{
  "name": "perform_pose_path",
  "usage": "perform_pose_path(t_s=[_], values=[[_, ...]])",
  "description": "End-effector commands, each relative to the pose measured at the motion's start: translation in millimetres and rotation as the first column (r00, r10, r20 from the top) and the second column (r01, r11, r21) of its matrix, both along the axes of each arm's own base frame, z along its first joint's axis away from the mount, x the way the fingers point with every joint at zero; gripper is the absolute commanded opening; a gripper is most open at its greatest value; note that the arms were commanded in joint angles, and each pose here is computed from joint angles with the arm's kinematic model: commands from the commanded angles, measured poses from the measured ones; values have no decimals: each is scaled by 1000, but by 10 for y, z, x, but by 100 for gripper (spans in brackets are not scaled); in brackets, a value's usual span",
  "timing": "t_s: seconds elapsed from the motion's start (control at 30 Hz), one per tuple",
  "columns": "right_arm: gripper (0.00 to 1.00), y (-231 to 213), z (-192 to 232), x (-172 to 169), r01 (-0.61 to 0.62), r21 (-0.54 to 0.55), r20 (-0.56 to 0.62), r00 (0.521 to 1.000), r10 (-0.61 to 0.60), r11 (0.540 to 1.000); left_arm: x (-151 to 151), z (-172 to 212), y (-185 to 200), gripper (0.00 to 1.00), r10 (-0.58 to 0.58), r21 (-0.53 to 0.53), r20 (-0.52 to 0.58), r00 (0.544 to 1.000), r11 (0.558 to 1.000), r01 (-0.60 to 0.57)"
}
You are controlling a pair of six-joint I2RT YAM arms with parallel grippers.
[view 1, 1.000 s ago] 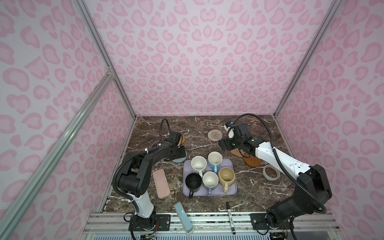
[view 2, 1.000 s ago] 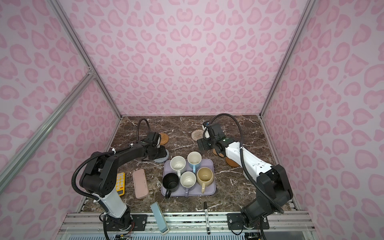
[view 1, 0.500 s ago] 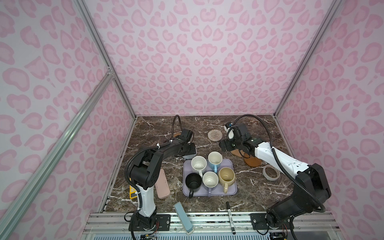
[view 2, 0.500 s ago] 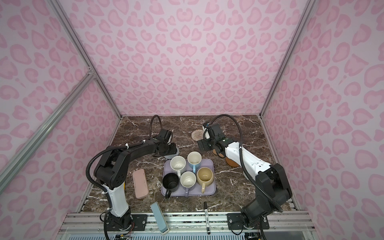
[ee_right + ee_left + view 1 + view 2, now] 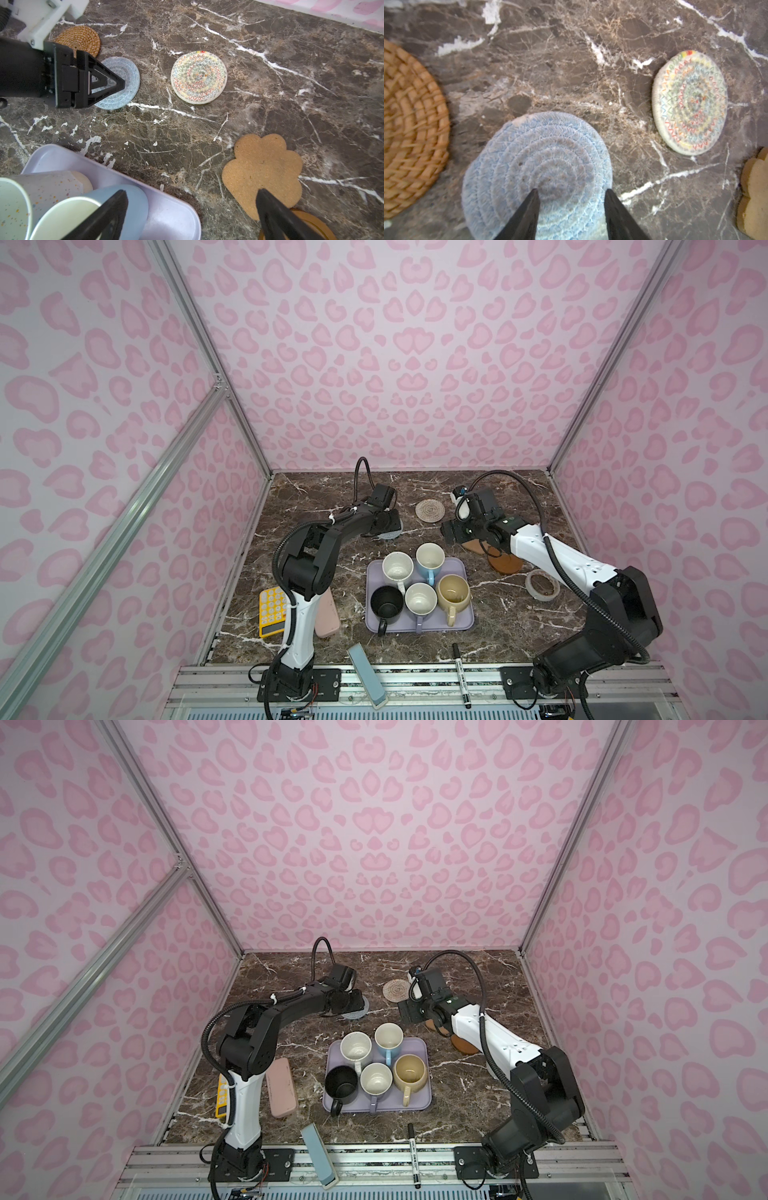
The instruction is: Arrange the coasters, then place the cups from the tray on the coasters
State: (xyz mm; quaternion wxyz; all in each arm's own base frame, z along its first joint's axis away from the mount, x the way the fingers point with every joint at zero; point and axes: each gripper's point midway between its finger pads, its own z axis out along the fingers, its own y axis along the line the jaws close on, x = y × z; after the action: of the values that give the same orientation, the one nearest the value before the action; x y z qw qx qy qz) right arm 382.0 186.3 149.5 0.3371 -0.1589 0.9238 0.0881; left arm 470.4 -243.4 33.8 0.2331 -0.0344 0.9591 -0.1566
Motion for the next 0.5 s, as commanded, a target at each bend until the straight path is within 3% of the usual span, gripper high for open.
perform_pose_path(t_s=[0.0, 0.47], values=[[98, 0, -61, 25, 5, 3, -4, 1000, -5, 1000, -34, -128, 43, 53, 9, 35, -51, 999, 999, -7], [98, 5, -163, 123, 11, 3, -18, 1000, -11, 1000, 223, -52, 2, 54, 22, 49, -17, 1000, 999, -21]])
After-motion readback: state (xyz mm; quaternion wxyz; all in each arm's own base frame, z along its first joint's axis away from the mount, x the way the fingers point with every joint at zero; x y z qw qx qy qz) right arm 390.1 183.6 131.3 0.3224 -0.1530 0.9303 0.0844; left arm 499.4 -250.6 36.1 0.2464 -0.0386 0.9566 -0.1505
